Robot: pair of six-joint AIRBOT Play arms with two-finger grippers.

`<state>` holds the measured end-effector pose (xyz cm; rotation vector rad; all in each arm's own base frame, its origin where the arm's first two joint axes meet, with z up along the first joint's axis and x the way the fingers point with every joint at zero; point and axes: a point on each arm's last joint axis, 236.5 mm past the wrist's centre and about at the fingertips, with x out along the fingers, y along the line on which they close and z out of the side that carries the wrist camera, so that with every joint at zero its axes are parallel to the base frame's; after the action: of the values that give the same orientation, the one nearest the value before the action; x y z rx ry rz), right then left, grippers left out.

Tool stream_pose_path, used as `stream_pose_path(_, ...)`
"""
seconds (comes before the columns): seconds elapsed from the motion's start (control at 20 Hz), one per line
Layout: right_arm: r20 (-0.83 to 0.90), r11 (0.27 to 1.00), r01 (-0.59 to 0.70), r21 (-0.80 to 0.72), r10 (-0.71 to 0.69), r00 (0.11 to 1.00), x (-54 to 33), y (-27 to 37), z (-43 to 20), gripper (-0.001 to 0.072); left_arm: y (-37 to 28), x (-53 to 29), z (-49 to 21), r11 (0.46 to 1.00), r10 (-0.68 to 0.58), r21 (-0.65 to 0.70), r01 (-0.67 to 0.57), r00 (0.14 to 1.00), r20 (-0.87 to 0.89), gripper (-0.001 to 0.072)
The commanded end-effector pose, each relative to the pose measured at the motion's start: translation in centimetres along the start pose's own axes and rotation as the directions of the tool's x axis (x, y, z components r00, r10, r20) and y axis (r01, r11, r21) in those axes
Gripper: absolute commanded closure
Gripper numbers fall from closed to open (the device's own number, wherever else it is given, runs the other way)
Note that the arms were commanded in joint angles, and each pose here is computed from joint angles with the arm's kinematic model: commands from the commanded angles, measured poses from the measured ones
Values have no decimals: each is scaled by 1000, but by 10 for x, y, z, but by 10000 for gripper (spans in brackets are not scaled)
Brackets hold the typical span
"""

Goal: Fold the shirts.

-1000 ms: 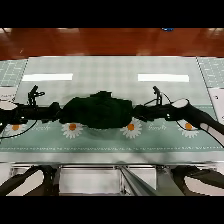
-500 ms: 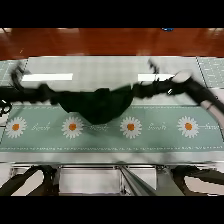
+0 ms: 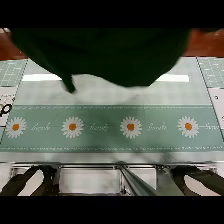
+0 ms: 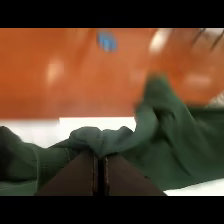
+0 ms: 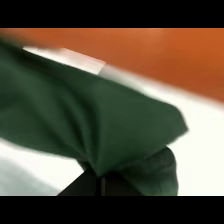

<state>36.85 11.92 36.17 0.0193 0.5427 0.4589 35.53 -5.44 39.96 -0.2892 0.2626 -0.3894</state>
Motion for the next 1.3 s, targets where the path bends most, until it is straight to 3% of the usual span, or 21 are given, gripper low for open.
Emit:
stream_pose_path(0.0, 183, 979, 199, -55, -186, 965, -111, -4, 23, 684, -51, -69, 42, 991, 10, 134, -32, 986, 165, 688)
stream_pose_path(0.2, 305, 960, 275, -49, -248, 920, -197, 12, 11, 684, -95, -135, 22, 961, 54, 255, -104, 979, 194, 688)
stream_pose_path(0.35, 344, 960, 275, -43, -244, 906, -230, 25, 0, 684, -123, -162, -14, 949, 46, 305, -82, 991, 124, 688)
stream_pose_path(0.65, 197, 972, 234, -12, -227, 954, -200, 22, -32, 684, -119, -160, -44, 967, 52, 248, -61, 998, 44, 688)
stream_pose_path(0.95, -82, 992, 126, 28, -123, 989, -70, 0, -95, 686, -36, -69, -157, 998, -33, -63, 15, 955, -293, 688)
stream_pose_path(1.1, -242, 985, 152, 85, -128, 962, 27, -40, -145, 686, 39, -5, -215, 957, -15, -280, -77, 950, -311, 688)
stream_pose_path(1.25, -338, 974, 191, 121, -140, 931, 120, -80, -176, 686, 123, 46, -269, 888, 83, -393, -239, 924, -374, 688)
